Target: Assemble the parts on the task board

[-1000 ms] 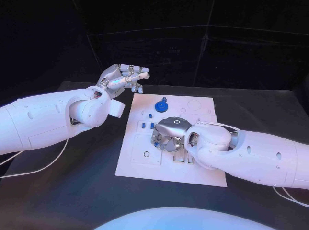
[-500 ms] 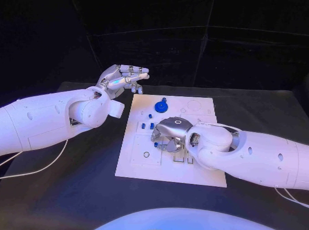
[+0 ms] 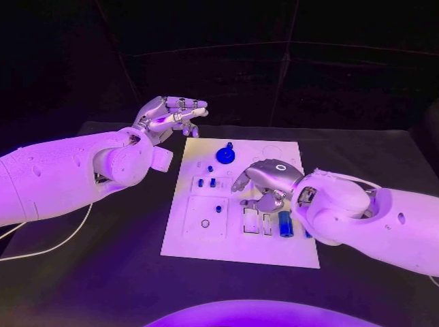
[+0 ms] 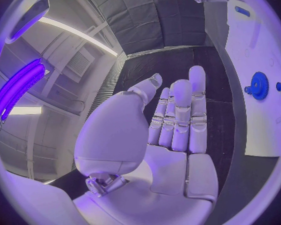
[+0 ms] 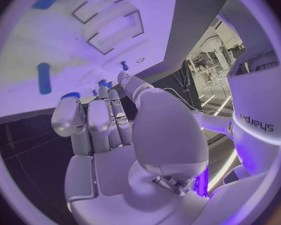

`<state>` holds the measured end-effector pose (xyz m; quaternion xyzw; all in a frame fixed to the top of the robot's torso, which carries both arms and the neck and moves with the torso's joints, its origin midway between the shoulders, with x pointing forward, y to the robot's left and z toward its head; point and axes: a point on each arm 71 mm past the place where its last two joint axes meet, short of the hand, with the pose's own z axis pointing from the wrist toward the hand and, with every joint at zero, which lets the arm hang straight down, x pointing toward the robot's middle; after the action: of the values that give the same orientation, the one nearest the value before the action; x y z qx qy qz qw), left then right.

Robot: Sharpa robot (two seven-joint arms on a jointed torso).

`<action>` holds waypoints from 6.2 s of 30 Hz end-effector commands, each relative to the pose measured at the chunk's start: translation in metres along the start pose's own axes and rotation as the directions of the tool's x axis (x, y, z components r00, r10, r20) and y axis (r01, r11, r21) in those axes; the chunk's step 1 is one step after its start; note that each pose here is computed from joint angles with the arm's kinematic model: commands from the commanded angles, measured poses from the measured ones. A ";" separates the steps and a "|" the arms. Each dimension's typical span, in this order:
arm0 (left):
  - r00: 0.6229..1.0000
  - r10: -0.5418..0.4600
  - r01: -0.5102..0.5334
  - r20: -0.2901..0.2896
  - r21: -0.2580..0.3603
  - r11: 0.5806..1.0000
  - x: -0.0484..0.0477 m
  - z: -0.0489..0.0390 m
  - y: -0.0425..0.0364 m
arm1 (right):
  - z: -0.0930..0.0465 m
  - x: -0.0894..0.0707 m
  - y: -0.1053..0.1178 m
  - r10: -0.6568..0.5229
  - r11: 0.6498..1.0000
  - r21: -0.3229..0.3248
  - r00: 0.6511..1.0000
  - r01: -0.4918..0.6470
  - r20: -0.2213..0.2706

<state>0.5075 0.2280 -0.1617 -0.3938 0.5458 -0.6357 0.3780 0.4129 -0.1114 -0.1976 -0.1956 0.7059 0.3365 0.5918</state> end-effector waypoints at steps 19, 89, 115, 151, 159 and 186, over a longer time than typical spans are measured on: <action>1.000 -0.011 0.011 -0.016 -0.001 1.000 0.0017 0.0010 -0.0002 | -0.018 -0.026 -0.061 -0.063 0.979 0.189 0.994 0.080 -0.091; 1.000 -0.003 0.003 0.000 0.015 1.000 -0.0022 0.0015 -0.0011 | -0.003 -0.042 0.017 0.000 1.000 -0.020 0.996 0.002 0.090; 1.000 -0.006 0.007 -0.013 0.012 1.000 0.0036 0.0070 0.0009 | 0.037 0.033 0.070 0.043 0.981 -0.183 0.991 -0.065 -0.123; 1.000 -0.008 0.008 -0.016 0.007 1.000 0.0038 0.0072 0.0014 | 0.043 0.047 0.072 -0.009 0.987 -0.161 0.989 -0.015 -0.150; 1.000 -0.009 0.009 -0.017 0.006 1.000 0.0038 0.0069 0.0013 | 0.045 0.048 0.073 -0.014 0.988 -0.156 0.987 -0.011 -0.158; 1.000 -0.010 0.010 -0.018 0.000 1.000 0.0026 0.0063 0.0015 | 0.034 0.037 0.065 0.057 0.988 -0.143 0.998 -0.062 -0.037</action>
<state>0.5126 0.2236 -0.1636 -0.3926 0.5484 -0.6363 0.3746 0.3850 -0.0369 -0.2251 -0.2409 0.7101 0.3839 0.5388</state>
